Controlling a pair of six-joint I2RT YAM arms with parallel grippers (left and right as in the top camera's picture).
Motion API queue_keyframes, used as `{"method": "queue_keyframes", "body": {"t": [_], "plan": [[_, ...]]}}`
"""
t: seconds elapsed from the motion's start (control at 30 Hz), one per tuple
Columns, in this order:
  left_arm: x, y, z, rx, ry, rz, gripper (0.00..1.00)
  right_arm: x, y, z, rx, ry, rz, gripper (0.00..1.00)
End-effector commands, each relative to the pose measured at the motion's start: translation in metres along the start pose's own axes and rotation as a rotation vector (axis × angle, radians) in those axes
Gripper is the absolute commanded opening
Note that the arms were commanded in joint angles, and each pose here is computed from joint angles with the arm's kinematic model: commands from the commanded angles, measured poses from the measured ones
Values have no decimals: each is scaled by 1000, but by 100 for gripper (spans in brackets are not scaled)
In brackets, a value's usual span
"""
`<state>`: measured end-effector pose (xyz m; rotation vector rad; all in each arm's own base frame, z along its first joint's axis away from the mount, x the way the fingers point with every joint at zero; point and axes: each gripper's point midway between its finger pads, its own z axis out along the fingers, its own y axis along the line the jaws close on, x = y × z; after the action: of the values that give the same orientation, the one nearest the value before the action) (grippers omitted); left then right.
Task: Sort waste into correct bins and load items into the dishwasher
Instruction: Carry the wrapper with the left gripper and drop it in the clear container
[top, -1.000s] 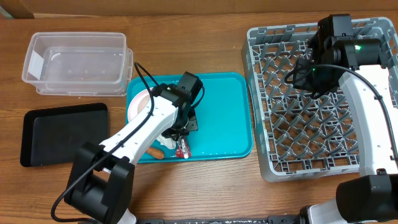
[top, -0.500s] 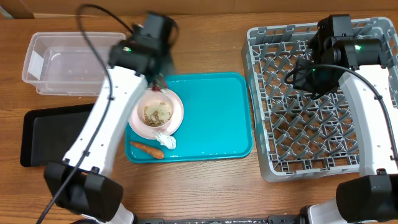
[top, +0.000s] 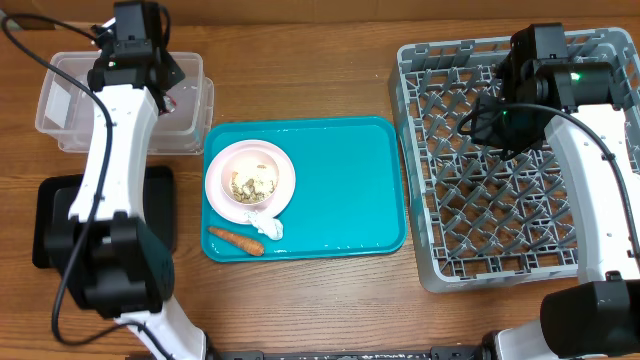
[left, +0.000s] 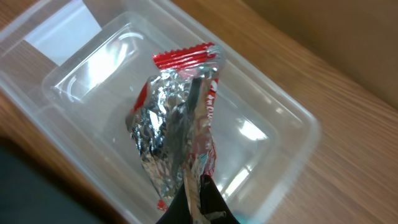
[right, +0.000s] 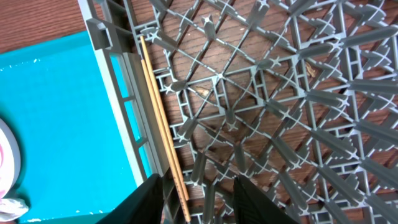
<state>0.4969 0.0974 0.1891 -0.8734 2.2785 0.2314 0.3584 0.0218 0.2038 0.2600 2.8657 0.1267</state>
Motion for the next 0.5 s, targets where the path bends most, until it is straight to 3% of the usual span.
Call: {"method": "queue_keyframes", "body": {"t": [0.0, 0.07, 0.23, 0.33, 0.47], "plan": [[4, -1, 30, 16, 30, 5, 4, 0, 0, -1, 8, -1, 1, 39], [6, -4, 40, 34, 40, -2, 10, 1, -1, -1, 10, 5, 1, 39], [8, -18, 33, 106, 56, 68, 52, 2, -4, -1, 27, 9, 1, 39], [19, -28, 3, 172, 109, 123, 61, 3, -6, -1, 39, 12, 2, 39], [55, -39, -55, 259, 246, 186, 66, 3, -6, -1, 39, 12, 2, 39]]}}
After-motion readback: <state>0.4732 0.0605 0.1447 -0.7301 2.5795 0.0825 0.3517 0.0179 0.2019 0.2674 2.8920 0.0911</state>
